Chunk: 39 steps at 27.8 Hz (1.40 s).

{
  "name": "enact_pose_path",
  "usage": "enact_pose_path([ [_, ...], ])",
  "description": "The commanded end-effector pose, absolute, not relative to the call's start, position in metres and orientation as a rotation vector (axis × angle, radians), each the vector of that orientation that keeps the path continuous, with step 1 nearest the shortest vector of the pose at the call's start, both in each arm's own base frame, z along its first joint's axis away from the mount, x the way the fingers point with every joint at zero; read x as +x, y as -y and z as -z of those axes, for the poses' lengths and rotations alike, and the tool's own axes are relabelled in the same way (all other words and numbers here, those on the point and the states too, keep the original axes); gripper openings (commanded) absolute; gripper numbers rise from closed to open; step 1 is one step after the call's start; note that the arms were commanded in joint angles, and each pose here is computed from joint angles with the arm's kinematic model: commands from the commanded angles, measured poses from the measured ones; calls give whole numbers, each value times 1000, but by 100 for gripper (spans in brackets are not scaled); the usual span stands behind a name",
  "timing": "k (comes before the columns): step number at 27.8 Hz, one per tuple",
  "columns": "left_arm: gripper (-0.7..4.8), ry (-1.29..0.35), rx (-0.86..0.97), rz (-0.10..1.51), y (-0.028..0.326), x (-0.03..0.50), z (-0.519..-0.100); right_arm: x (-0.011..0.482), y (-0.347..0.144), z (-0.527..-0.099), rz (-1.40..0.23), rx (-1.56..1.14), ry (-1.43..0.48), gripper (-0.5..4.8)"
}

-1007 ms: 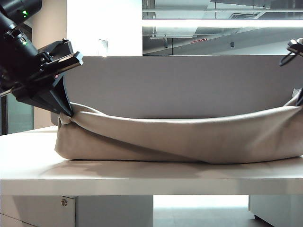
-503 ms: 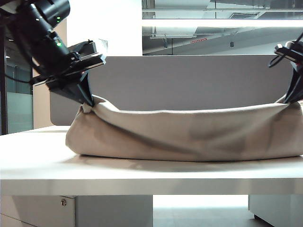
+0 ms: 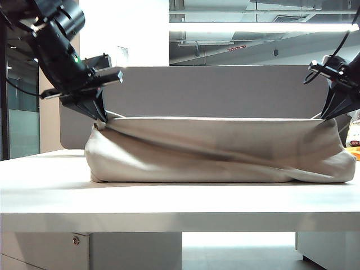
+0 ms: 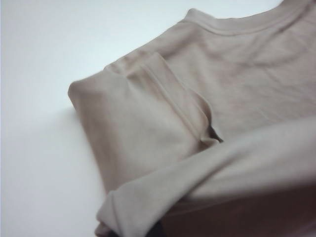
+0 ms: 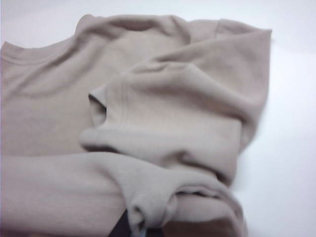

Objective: Fold the bottom side of the T-shirt horizontally towards the center, about one-third of the way, then fold the sleeve back towards the center, creating a straight line along the edge of the T-shirt, and finally fold the bottom of the T-shirt up towards the top, creating a neat rectangle.

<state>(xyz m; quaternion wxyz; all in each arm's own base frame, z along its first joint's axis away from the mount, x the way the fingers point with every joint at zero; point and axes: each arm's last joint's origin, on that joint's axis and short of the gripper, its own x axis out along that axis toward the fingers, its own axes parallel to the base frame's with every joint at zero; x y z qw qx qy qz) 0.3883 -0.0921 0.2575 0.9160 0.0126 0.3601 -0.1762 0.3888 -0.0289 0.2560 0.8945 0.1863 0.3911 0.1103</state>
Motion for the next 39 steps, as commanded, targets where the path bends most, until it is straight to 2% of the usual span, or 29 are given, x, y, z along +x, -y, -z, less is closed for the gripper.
enact_pose_path([
  [1,-6,-730,40,358,91,401,-260,403,31,-261,-230,375,-778,-5],
  [13,-6,-729,73,369,100,440,-252,444,36,-268,-219,355,-722,-5],
  [31,-2,-714,124,286,99,461,-243,460,35,-248,-222,341,-702,-3],
  [32,4,-714,126,288,99,461,-243,460,35,-247,-224,339,-701,9],
  [36,140,-694,125,288,99,462,-245,463,35,-248,-238,335,-667,191],
  [38,170,-686,125,287,99,463,-245,464,35,-250,-261,336,-648,240],
  [39,203,-680,124,288,99,463,-246,464,34,-251,-274,337,-636,256],
])
